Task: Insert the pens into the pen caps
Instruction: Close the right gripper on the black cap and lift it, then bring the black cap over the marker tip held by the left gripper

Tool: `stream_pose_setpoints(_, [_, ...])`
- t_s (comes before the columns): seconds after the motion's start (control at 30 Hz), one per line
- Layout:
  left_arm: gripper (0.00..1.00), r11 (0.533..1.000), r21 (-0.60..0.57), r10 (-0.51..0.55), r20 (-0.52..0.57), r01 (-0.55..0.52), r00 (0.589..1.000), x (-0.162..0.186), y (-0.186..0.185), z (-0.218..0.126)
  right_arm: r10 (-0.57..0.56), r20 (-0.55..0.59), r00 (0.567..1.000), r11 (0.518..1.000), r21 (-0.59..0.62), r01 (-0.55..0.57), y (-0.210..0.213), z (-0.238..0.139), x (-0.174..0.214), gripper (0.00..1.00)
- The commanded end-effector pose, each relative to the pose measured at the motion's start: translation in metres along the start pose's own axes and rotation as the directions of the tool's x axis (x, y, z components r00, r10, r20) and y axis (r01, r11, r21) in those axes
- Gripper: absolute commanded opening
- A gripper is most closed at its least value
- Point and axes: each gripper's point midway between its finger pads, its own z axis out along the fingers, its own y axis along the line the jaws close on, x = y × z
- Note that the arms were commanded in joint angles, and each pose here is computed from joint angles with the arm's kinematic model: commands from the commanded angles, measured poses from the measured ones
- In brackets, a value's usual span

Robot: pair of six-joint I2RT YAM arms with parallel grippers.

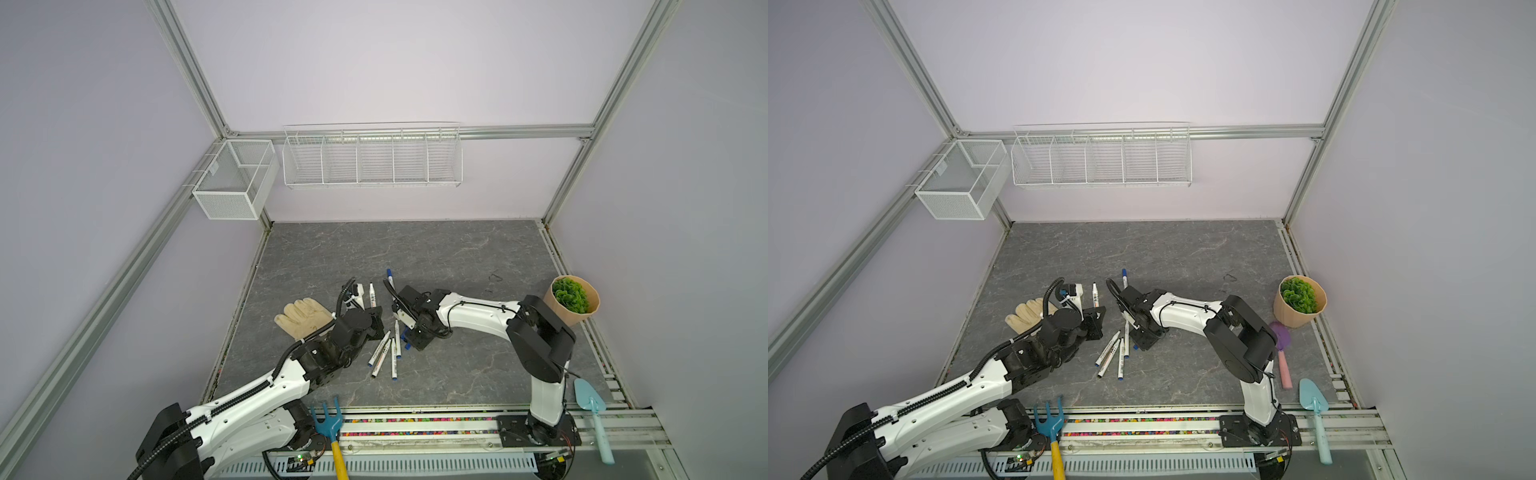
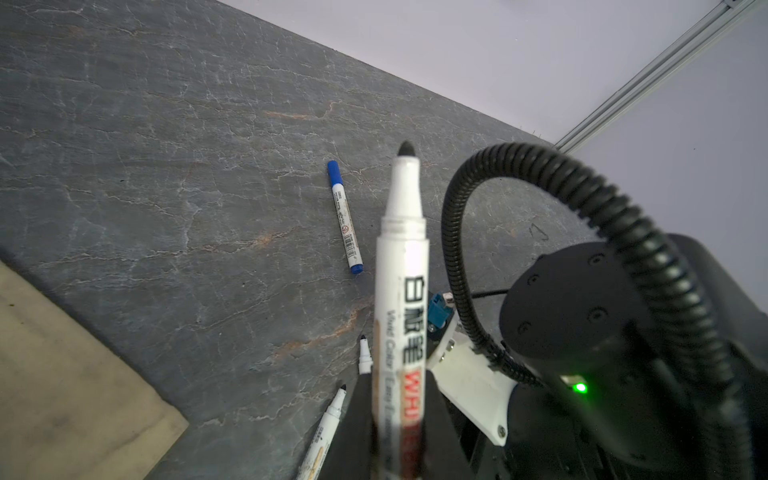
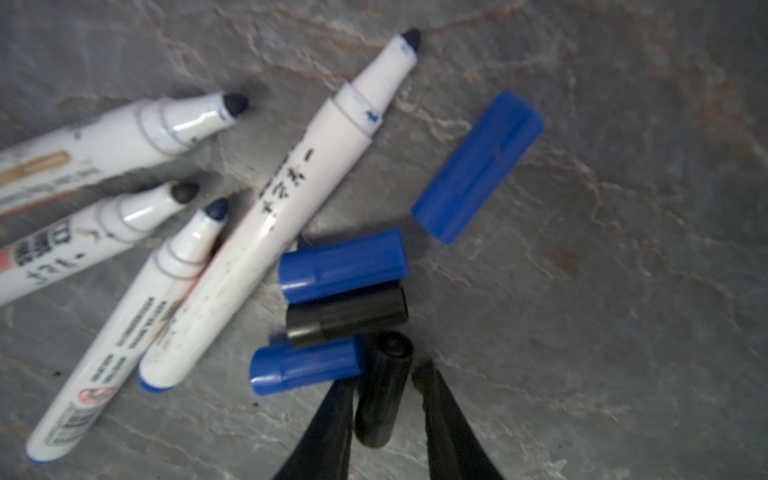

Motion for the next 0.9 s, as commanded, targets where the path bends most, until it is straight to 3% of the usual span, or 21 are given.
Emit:
stream_pose_setpoints(0.0, [0.00,1.000,-0.019,0.009,0.008,-0.009,1.000,-0.001,0.005,0.000,-0.018,-0.023,1.000,0.999,0.031,0.018,-0.005,0.016,0.000,0.26])
stream_pose_setpoints(0.23, [0.00,0.998,0.035,0.053,-0.014,-0.053,0.998,0.003,-0.006,0.003,0.033,0.033,0.999,0.999,0.023,-0.034,-0.014,-0.004,-0.001,0.13])
stream_pose_setpoints(0.37, [0.00,0.989,0.116,0.095,-0.044,-0.089,0.994,0.009,-0.020,0.004,0.149,0.164,0.975,0.989,-0.044,-0.143,-0.032,-0.050,-0.011,0.11])
stream_pose_setpoints(0.5, [0.00,0.968,0.226,0.132,-0.077,-0.112,0.988,0.020,-0.040,0.006,0.286,0.359,0.889,0.944,-0.265,-0.196,-0.038,-0.113,-0.035,0.10])
stream_pose_setpoints(0.6, [0.00,0.954,0.273,0.153,-0.102,-0.120,0.983,0.030,-0.049,0.009,0.356,0.462,0.813,0.893,-0.423,-0.151,-0.034,-0.156,-0.052,0.10])
stream_pose_setpoints(0.87, [0.00,0.918,0.365,0.203,-0.097,-0.155,0.974,0.043,-0.077,0.008,0.461,0.582,0.670,0.784,-0.620,-0.002,-0.016,-0.225,-0.083,0.11])
